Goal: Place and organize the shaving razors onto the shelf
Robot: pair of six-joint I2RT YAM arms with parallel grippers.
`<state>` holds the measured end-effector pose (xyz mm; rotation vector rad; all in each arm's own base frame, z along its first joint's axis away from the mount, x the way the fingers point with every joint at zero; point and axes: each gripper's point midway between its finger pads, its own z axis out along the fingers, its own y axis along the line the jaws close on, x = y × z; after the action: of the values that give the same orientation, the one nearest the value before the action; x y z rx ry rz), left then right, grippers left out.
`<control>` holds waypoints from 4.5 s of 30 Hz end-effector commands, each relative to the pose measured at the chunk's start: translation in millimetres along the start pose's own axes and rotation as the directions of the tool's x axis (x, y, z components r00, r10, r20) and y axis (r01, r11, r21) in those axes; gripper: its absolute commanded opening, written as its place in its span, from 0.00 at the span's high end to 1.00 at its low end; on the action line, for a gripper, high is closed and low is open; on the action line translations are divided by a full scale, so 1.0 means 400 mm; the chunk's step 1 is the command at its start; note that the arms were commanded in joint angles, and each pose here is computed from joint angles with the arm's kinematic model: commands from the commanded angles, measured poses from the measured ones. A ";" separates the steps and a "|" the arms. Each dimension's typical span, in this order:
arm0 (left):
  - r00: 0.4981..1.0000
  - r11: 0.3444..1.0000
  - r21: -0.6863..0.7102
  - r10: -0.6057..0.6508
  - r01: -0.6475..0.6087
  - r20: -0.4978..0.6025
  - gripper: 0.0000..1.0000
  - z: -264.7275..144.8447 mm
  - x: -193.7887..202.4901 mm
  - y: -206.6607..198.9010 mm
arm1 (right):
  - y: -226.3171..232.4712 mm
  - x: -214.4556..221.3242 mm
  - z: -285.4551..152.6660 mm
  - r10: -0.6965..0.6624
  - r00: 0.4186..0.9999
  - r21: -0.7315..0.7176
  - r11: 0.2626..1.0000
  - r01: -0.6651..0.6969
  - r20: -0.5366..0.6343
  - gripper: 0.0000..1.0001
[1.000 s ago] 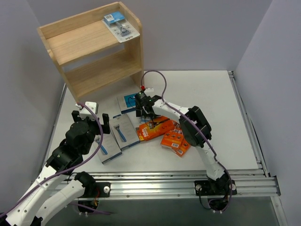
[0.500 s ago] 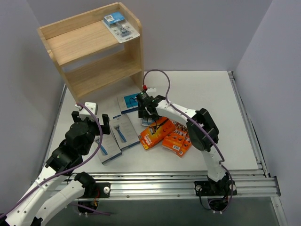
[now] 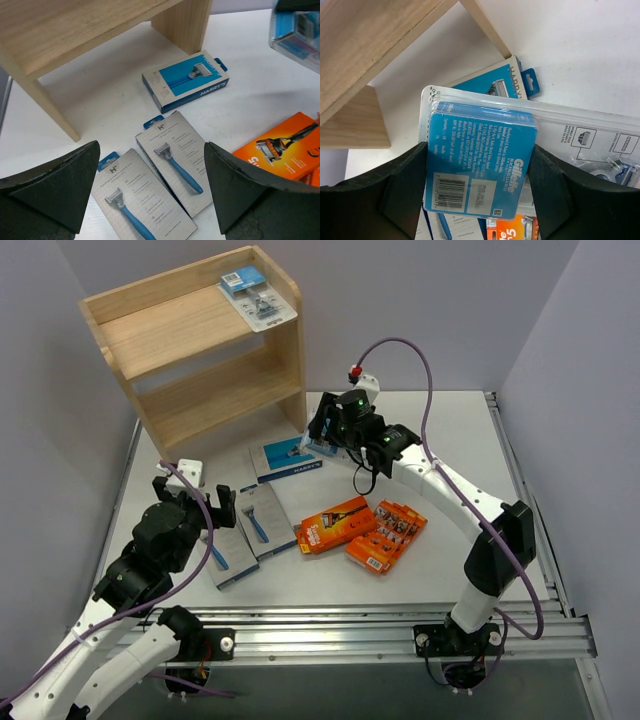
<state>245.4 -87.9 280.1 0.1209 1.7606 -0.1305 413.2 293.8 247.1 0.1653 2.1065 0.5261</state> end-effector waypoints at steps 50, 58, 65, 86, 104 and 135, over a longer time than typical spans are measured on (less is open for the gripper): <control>0.945 0.888 0.362 -0.323 0.282 0.057 0.55 0.067 -0.149 -0.233 | 0.355 0.012 -0.322 0.410 0.890 -0.609 0.659 -0.442 -0.202 1.00; 0.939 0.876 0.385 -0.338 0.292 0.058 0.75 0.070 -0.164 -0.247 | 0.348 0.033 -0.328 0.415 0.882 -0.611 0.646 -0.458 -0.223 1.00; 0.933 0.867 0.418 -0.344 0.272 0.106 0.98 0.040 -0.216 -0.245 | 0.342 0.034 -0.323 0.414 0.881 -0.608 0.647 -0.460 -0.227 0.98; 0.910 0.924 0.132 -0.378 0.359 0.170 0.98 -0.030 -0.253 -0.065 | 0.198 -0.077 -0.320 0.491 0.859 -0.603 0.645 -0.469 -0.143 0.35; 0.914 0.849 0.451 -0.376 0.274 0.153 0.40 -0.067 -0.286 -0.204 | 0.151 -0.002 -0.323 0.476 0.854 -0.607 0.621 -0.495 -0.209 0.48; 0.979 0.891 0.431 -0.189 0.141 0.071 0.20 0.022 -0.166 -0.242 | 0.082 0.043 -0.308 0.262 0.947 -0.573 0.754 -0.321 -0.186 0.40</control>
<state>254.1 -203.4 317.4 0.2807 1.6573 -0.7145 303.9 307.1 290.7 0.2589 1.9325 1.4512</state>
